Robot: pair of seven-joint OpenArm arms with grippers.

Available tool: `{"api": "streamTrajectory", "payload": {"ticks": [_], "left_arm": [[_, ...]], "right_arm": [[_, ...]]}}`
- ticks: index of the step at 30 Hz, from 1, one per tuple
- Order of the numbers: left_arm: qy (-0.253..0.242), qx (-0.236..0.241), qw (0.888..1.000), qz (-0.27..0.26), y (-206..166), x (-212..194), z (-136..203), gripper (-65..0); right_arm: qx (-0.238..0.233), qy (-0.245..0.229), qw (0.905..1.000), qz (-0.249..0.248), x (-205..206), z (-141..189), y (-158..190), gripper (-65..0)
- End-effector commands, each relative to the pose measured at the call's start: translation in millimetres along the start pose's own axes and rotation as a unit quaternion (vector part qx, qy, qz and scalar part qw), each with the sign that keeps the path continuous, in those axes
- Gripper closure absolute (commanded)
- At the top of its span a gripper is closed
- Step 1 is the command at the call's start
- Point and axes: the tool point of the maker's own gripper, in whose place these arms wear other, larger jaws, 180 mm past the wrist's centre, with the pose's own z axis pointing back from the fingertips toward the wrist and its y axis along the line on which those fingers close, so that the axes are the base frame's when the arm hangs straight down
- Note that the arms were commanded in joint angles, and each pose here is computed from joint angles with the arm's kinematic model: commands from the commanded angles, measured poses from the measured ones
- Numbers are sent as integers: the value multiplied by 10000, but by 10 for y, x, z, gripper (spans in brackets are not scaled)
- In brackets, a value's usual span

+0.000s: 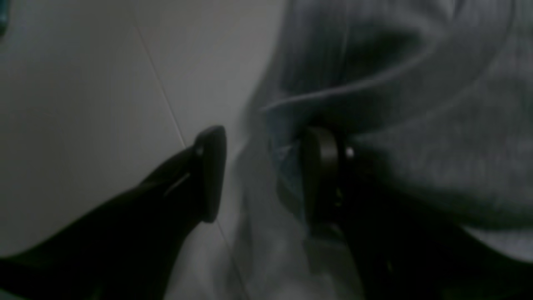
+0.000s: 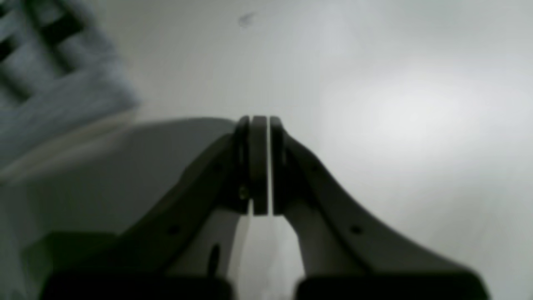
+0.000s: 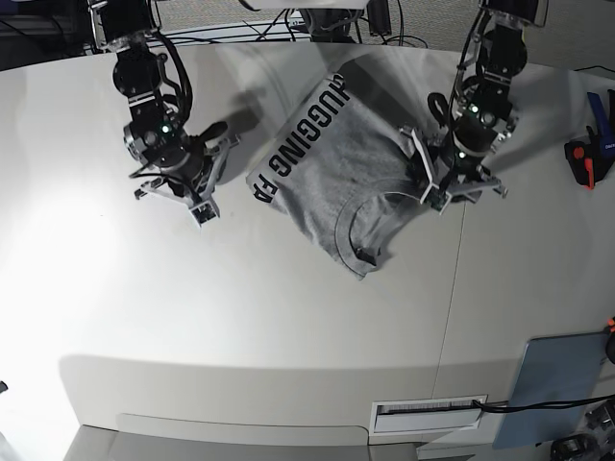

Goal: Fold the T-shirt properly
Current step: 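Grip the folded shirt with both grippers and rotate it square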

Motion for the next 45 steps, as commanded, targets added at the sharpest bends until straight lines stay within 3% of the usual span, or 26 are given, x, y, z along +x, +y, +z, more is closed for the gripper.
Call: {"api": "streamTrajectory", "payload": {"ticks": [1,9,17,23,32,41,45], "left_arm": [[-247,93,9996,-72,79,149,49,-282],[-418,-135,9989,181,-47,256,252,-237],[74,-228,9981,573,-147,-242,457,-63],[312,-150,9962,795,-173,-456,510,-62],[92,-126,9927,1192,-167,-364,195,-62],[-31,-637,9855,1572,-251,-202,-141,-62],[-458,-1150,9811,1485,-404,7,-117,-62]], "right_arm": [[-65,-302,9995,40,170,75,-46,-8],[-262,-959,9950,-139,450,202,-110,-3],[-411,-1327,9898,-316,736,191,-174,0],[-125,-1113,9917,-626,725,-116,9,0],[424,-660,9965,-298,578,-259,419,0],[667,-336,9972,-37,273,-160,749,0],[611,-405,9972,130,140,58,738,0]]}}
